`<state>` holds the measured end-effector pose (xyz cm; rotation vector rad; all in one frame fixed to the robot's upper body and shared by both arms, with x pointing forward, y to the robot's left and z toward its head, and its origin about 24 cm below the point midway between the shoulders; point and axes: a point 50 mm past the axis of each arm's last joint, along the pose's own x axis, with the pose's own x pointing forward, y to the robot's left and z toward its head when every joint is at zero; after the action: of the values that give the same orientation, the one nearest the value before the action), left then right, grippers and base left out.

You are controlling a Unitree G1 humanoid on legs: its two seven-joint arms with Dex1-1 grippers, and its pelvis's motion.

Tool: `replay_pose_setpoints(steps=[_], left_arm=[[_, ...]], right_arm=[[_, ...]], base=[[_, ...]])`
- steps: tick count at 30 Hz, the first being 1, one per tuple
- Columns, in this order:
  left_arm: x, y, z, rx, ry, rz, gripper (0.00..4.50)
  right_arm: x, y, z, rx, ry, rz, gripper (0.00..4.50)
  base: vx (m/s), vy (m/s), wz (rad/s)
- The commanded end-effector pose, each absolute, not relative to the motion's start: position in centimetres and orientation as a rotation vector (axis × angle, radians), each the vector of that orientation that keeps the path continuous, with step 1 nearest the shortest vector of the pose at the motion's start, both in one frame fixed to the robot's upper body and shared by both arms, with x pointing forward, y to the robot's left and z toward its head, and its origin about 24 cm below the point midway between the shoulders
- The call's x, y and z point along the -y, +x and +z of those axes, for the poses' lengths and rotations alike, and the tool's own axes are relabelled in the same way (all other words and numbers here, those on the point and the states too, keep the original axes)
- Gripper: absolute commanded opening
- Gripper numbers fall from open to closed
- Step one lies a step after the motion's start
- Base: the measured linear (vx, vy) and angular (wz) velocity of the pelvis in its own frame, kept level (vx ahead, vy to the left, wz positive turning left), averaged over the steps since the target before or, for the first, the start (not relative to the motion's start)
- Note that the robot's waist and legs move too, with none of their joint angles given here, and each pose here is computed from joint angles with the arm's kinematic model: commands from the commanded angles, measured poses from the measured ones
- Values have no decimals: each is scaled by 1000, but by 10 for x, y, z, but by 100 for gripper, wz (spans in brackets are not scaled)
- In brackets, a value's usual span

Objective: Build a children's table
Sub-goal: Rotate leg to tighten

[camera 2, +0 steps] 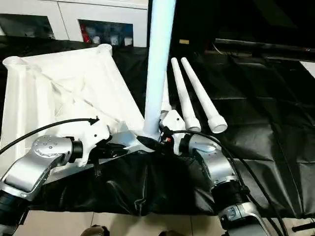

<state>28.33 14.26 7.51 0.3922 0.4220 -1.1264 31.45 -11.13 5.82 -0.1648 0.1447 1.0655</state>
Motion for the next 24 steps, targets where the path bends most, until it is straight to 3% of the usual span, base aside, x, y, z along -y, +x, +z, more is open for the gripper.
replay_pose_setpoints(steps=[1, 6, 11, 14, 21, 23, 24], left_arm=[[-129, 281, 85, -348, 375, -1230, 0], [-127, 287, 77, -393, 345, -1130, 0], [-114, 310, 76, -384, 320, -811, 0], [-105, 314, 80, -358, 278, -730, 0], [-90, 309, 84, -325, 277, -764, 0], [-90, 306, 84, -313, 298, -806, 0], [-90, 304, 85, -310, 304, -817, 0]], right_arm=[[114, 315, 59, -154, -194, 1060, 276], [106, 314, 51, -182, -139, 1015, 275], [80, 322, 30, -249, -21, 751, 275], [65, 324, 27, -272, 35, 690, 274], [46, 325, 31, -262, 67, 702, 274], [47, 326, 33, -248, 71, 711, 330], [47, 327, 34, -242, 74, 717, 330]], base=[[0, 0, 0], [0, 0, 0], [0, 0, 0], [0, 0, 0], [0, 0, 0], [0, 0, 0], [0, 0, 0]])
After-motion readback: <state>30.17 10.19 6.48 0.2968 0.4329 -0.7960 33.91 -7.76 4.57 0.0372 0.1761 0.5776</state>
